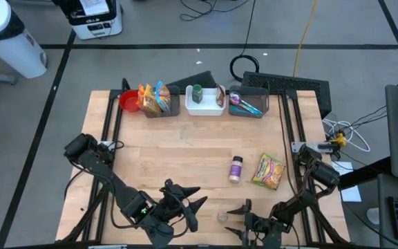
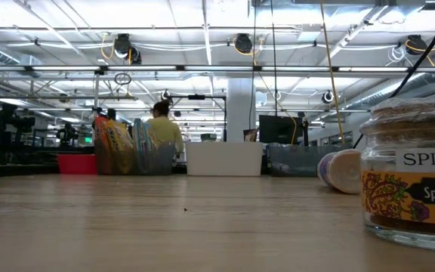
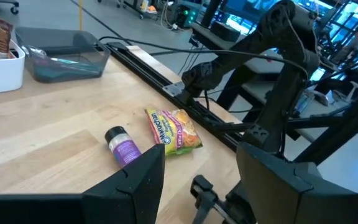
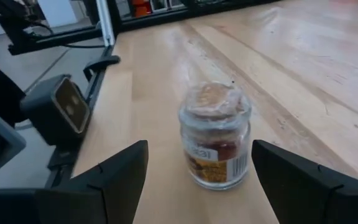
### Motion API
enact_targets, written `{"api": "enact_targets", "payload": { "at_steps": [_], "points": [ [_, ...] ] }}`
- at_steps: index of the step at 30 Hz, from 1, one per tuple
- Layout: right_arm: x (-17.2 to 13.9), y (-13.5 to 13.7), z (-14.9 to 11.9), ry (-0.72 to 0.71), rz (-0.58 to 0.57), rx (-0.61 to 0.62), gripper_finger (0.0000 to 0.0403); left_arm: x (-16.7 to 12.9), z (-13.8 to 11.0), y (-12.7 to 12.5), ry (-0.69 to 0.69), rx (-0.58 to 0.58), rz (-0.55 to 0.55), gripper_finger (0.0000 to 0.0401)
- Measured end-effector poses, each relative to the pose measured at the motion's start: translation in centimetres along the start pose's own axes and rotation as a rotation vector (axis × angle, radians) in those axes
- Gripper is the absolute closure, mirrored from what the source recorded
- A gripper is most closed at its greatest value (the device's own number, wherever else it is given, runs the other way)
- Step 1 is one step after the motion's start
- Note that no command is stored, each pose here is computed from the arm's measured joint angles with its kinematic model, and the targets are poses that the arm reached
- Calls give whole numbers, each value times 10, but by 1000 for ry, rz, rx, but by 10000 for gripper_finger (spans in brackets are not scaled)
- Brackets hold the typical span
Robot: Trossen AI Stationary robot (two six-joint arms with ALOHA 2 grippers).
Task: Pick & Place Food Item
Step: Put the brown seasoning bottle into the white bin
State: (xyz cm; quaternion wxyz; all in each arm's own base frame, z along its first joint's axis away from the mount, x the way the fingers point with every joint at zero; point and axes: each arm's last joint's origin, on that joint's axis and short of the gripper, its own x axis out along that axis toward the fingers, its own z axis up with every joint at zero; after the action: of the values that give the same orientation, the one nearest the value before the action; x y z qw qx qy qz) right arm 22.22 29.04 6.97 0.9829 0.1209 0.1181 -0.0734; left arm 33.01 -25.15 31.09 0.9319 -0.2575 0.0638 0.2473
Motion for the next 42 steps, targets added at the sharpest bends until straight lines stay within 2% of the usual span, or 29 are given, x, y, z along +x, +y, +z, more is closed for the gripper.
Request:
{"api": "enact_targets", "payload": {
  "at_steps": [14,22,36,42],
  "points": [
    [28,-16,-15,-45,-53,15,124,2,1,1,0,11,4,192],
    [38,-20,-13,5,0,-35,125,3,0,1,3,41,7,192],
    [38,-19,-15,57,69,-59,201,3,-1,1,28,50,-5,192],
    [37,-21,-19,85,50,-49,213,3,-1,1,30,51,-6,192]
  ]
}}
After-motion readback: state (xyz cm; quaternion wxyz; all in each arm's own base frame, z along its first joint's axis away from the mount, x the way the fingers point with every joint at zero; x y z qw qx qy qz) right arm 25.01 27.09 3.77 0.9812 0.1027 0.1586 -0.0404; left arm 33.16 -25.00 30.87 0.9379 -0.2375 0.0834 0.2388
